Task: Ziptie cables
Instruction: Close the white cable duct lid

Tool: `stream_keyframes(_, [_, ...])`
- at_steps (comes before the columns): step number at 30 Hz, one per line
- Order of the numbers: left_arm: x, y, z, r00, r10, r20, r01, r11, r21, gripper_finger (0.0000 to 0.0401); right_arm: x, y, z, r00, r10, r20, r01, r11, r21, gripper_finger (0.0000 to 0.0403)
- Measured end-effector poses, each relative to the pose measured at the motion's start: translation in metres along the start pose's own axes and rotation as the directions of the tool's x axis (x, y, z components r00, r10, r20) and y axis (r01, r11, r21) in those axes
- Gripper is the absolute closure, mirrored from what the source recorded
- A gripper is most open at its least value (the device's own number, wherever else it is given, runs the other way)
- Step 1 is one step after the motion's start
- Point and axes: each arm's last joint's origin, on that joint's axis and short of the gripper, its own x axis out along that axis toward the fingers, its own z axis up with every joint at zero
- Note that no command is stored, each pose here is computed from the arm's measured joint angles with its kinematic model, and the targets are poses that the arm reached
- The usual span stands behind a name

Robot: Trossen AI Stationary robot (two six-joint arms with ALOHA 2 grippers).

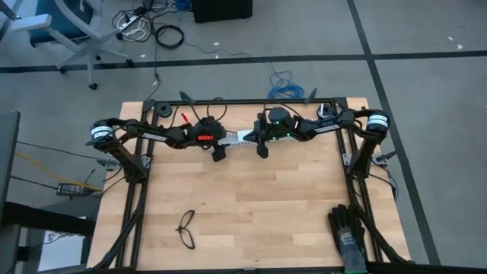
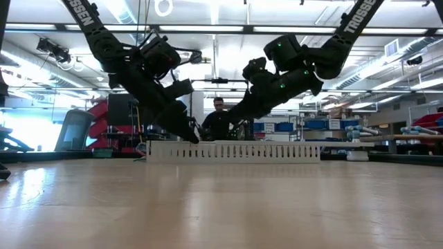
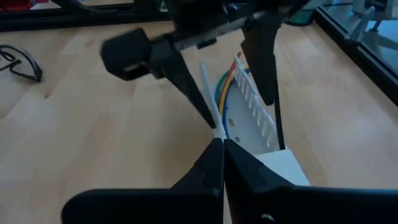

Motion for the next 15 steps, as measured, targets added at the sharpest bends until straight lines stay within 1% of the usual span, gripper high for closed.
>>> stream_keyframes(5, [0.000, 0.000, 0.005, 0.998, -0.032, 0.050, 0.032, 0.999, -0.003, 0.0116, -0.002, -0.003, -0.003, 1.000, -0.014, -0.006, 0.015, 1.000, 0.012, 0.0403])
stream_keyframes(8, [0.006, -0.001, 0.000, 0.998, -0.048, 0.029, 0.049, 0.999, -0.016, 0.0116, -0.002, -0.005, -0.003, 1.000, -0.020, -0.004, 0.020, 1.000, 0.015, 0.0403])
stream_keyframes(13, [0.019, -0.003, -0.004, 0.998, -0.048, 0.045, 0.049, 0.998, -0.033, 0.0116, -0.003, -0.007, -0.003, 1.000, -0.020, -0.004, 0.020, 1.000, 0.016, 0.0403])
stream_keyframes(15, [0.024, -0.004, -0.007, 0.999, -0.049, 0.020, 0.050, 0.998, -0.034, 0.0116, -0.003, -0.008, -0.003, 1.000, -0.022, -0.007, 0.022, 1.000, 0.018, 0.0403])
